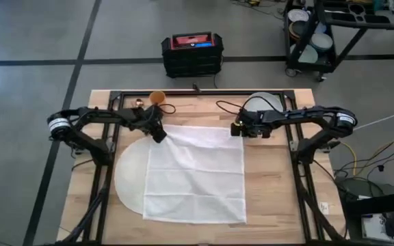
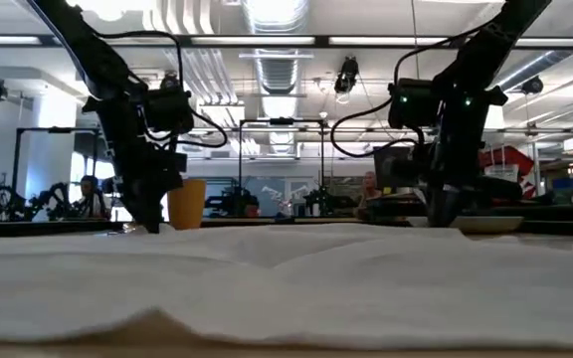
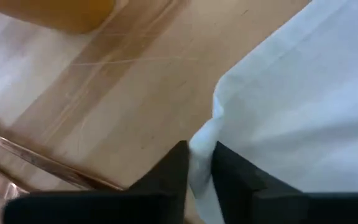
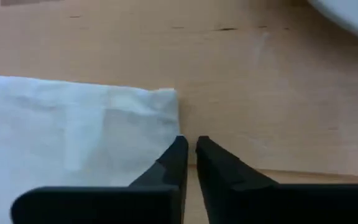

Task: Set table place
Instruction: Fold the white napkin

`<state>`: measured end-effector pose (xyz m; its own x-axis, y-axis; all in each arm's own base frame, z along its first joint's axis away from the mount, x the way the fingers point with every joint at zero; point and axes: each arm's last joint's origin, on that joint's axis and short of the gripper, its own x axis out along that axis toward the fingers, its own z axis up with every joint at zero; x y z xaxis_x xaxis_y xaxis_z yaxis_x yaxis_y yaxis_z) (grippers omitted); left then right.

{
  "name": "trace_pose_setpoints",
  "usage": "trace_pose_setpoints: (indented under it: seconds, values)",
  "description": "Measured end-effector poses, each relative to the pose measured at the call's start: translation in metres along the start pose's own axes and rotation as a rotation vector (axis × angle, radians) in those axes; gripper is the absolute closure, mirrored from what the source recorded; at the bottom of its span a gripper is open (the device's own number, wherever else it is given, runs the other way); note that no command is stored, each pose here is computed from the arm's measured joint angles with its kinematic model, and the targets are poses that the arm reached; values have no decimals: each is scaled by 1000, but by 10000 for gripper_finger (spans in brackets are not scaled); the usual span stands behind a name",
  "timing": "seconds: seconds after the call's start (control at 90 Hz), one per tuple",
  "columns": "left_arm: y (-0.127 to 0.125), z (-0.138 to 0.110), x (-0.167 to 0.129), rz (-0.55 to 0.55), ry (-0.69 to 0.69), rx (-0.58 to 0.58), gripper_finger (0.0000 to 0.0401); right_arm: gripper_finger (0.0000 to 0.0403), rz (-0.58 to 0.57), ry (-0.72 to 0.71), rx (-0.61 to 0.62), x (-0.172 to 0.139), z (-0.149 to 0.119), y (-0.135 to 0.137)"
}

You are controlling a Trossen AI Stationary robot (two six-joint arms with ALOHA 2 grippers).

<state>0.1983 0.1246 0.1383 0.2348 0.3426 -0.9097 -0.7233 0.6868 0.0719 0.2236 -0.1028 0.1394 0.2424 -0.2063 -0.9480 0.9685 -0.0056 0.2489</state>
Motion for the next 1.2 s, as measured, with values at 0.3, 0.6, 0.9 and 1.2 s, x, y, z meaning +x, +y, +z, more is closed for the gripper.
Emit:
trace_pose_setpoints:
  seconds: [0.3, 0.6, 0.9, 1.2]
  values:
    - [0, 0, 0, -1, -2, -4, 374, 349, 6, -1, 39, 0, 0, 1]
    - [0, 1, 0, -2, -11, -5, 297, 274, 120, -45, 11, -6, 11, 16]
    - [-1, 2, 0, -4, -19, 1, 230, 238, 132, 1, 31, 12, 22, 19]
    - [-1, 2, 0, -4, -18, 1, 209, 236, 126, -11, -42, 4, 28, 21]
